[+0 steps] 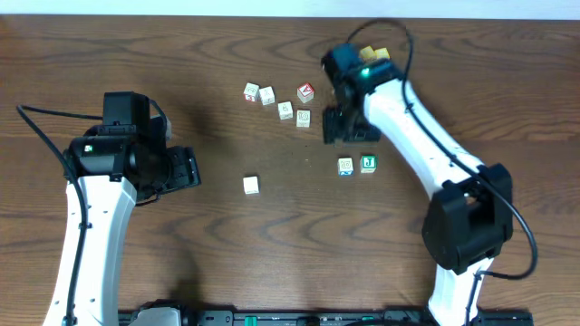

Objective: Lift 3 blocks

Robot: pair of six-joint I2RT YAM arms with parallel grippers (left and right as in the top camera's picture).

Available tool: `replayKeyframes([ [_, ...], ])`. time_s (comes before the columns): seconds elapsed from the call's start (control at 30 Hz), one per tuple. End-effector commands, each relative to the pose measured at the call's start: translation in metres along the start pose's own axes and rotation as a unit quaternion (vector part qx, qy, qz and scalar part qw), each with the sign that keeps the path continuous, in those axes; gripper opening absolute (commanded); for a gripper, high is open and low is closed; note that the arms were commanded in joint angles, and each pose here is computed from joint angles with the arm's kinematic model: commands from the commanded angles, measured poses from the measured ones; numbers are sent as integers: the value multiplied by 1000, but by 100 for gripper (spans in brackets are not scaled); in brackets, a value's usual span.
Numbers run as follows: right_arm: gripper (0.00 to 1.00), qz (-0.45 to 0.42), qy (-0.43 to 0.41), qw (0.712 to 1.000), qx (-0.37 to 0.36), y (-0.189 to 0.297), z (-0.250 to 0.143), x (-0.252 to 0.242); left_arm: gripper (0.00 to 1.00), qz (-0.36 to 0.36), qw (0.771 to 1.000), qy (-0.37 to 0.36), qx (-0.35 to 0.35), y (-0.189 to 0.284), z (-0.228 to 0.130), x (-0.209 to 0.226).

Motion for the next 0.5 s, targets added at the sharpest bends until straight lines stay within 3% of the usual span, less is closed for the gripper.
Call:
replayKeyframes([
  [0.0, 70, 19, -20, 998, -65, 72, 19, -17, 75, 4, 1000, -12, -11, 6, 6, 0],
  [0.03, 76, 20, -26, 997, -72, 84, 19, -22, 75, 4, 1000, -12, -11, 6, 6, 0],
  [0.07, 97, 22, -44, 995, -88, 109, 20, -38, 75, 4, 1000, -12, -11, 6, 6, 0],
  [0.1, 99, 23, -53, 994, -95, 119, 19, -47, 75, 4, 1000, -12, -11, 6, 6, 0],
  [0.3, 99, -19, -151, 982, -114, 168, -7, -134, 75, 4, 1000, -12, -11, 6, 6, 0],
  [0.47, 99, -53, -219, 971, -77, 174, -34, -187, 75, 4, 1000, -12, -11, 6, 6, 0],
])
Point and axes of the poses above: each gripper's point midway between its finger pads, its own y axis back along the fingers, its own x axis along the line the jaws close on, z = x × y, the point moved 2 cm from there along y, back along the fingers
